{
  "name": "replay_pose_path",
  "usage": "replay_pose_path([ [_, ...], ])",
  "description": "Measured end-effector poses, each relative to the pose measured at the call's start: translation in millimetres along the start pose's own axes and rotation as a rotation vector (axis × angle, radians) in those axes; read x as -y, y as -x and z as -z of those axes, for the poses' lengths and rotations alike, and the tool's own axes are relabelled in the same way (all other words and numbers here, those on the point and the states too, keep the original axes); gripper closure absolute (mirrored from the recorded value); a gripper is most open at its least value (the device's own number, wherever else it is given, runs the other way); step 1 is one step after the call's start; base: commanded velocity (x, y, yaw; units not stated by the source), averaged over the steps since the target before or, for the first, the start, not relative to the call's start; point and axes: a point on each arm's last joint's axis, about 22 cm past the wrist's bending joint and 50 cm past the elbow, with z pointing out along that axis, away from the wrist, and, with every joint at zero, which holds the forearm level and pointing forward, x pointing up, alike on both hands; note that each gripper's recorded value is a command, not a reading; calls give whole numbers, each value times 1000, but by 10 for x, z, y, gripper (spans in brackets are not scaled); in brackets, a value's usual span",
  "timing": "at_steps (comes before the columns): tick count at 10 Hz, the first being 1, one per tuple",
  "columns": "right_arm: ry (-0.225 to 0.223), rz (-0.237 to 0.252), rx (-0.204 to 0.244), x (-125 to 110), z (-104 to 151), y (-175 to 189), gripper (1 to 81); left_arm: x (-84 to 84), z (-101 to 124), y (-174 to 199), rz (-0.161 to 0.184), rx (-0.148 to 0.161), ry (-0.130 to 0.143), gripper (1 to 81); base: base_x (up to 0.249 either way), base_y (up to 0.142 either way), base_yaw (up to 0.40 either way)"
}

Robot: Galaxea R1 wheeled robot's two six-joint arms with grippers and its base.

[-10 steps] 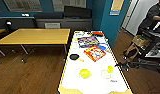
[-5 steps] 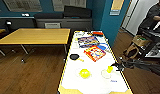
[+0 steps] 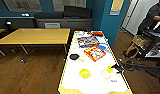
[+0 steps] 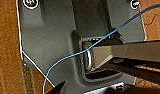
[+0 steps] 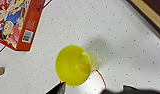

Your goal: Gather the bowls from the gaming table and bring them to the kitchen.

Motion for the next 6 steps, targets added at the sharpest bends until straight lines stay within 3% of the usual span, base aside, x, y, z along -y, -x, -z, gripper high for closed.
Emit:
replay_pose_path([
  [1, 9, -19, 4, -40, -23, 22, 10, 4, 1, 1, 0, 0, 0, 10, 0, 0, 0],
  [4, 43, -80, -67, -282, 148, -309, 10, 0, 0, 2, 0, 1, 0, 10, 0, 0, 0],
  [6, 42, -86, -82, -266, 172, -368, 10, 0, 0, 2, 0, 1, 0, 10, 0, 0, 0],
])
